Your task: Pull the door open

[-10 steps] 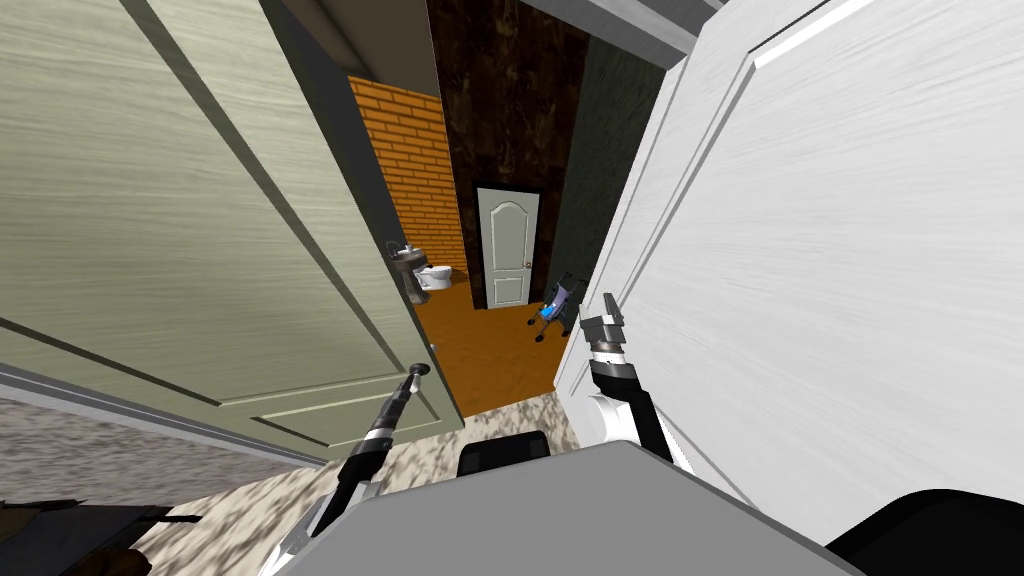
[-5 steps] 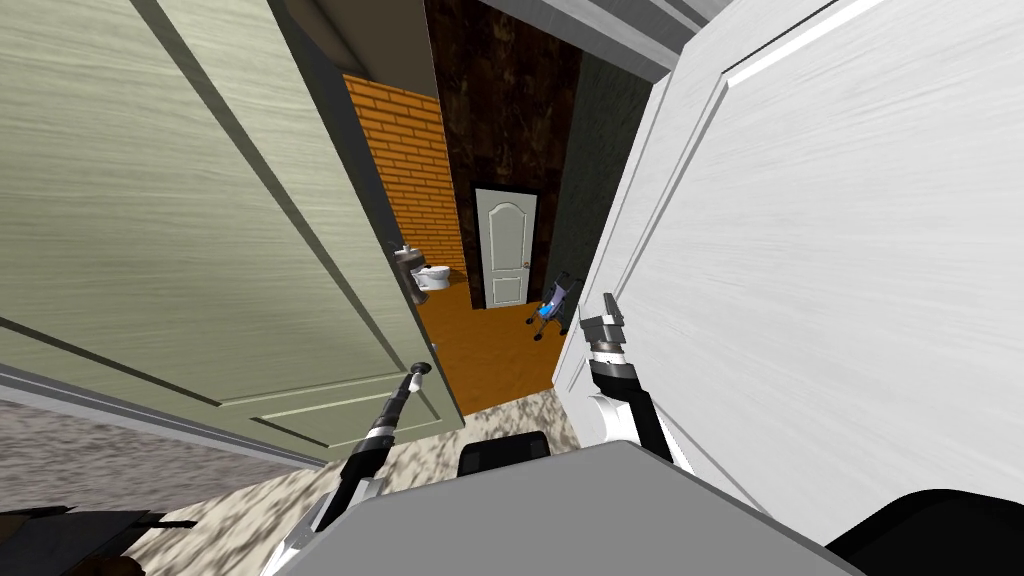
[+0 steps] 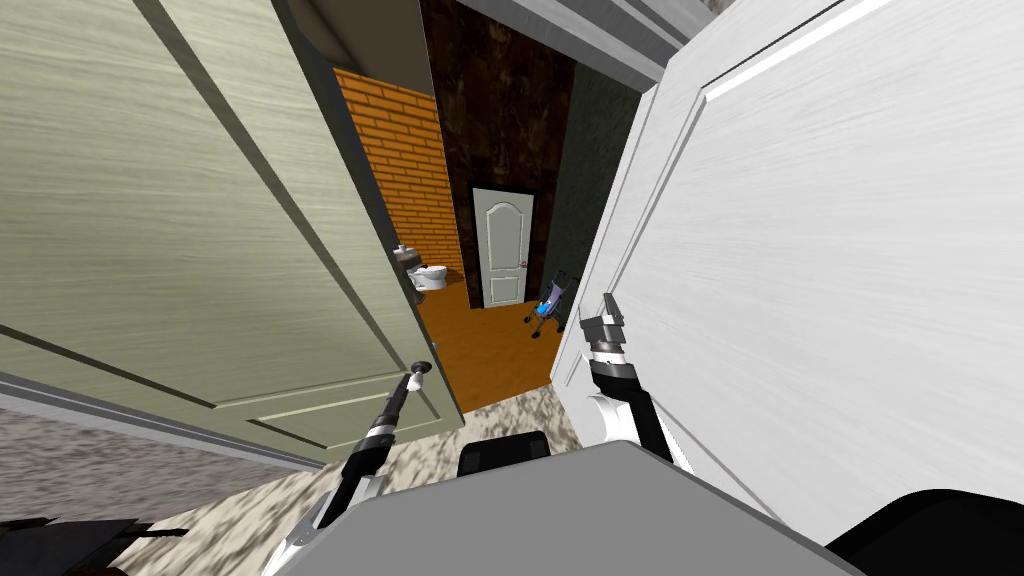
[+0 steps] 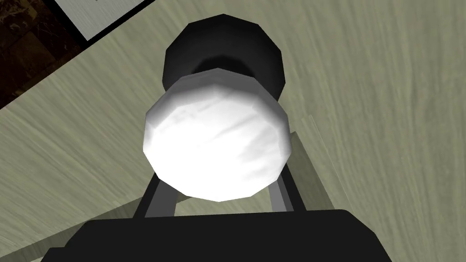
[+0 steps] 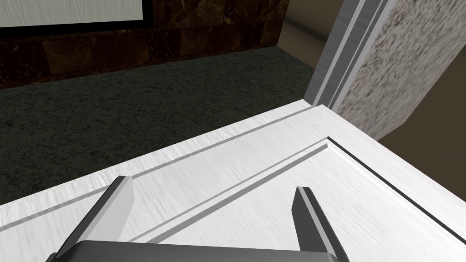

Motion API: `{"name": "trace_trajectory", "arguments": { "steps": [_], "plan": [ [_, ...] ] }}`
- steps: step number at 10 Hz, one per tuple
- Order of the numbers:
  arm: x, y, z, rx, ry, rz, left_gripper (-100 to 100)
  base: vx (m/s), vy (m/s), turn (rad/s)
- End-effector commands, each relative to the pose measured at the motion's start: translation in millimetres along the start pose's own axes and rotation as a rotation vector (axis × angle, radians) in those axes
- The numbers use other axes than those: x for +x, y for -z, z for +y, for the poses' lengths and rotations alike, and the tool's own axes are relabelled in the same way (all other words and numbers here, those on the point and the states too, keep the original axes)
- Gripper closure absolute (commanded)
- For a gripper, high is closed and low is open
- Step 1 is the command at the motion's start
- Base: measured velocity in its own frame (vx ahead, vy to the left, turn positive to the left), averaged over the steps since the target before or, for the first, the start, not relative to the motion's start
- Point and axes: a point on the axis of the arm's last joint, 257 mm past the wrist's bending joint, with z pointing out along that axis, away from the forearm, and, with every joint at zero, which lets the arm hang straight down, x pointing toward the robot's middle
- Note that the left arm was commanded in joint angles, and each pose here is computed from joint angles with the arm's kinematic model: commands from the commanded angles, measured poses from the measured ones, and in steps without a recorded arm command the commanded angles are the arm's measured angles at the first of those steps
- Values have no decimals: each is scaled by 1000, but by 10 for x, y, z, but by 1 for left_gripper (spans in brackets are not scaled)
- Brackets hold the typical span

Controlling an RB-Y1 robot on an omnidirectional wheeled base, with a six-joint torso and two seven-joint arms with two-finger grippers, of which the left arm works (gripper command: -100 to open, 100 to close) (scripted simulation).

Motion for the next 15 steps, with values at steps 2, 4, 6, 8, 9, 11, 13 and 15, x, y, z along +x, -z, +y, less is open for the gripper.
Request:
{"name": "trace_trajectory", "arguments": {
  "steps": [2,4,6,8,9,11,13,15],
  "plan": [
    [145,-11,-44,-1,102,9,100,-56,26,-44],
    [144,-25,-46,-3,159,4,100,-40,19,-47],
    [145,-39,-47,-4,217,-2,100,-53,18,-44],
    [145,-53,-48,-6,270,-8,100,-61,30,-62],
    [145,-67,-49,-7,315,-14,100,-45,23,-62],
    [146,-81,-49,-8,374,-20,100,-45,16,-50],
    [147,-94,-49,-9,429,-26,100,-45,12,-42],
    [148,-107,-48,-9,482,-32,100,-63,32,-68]
  ]
}}
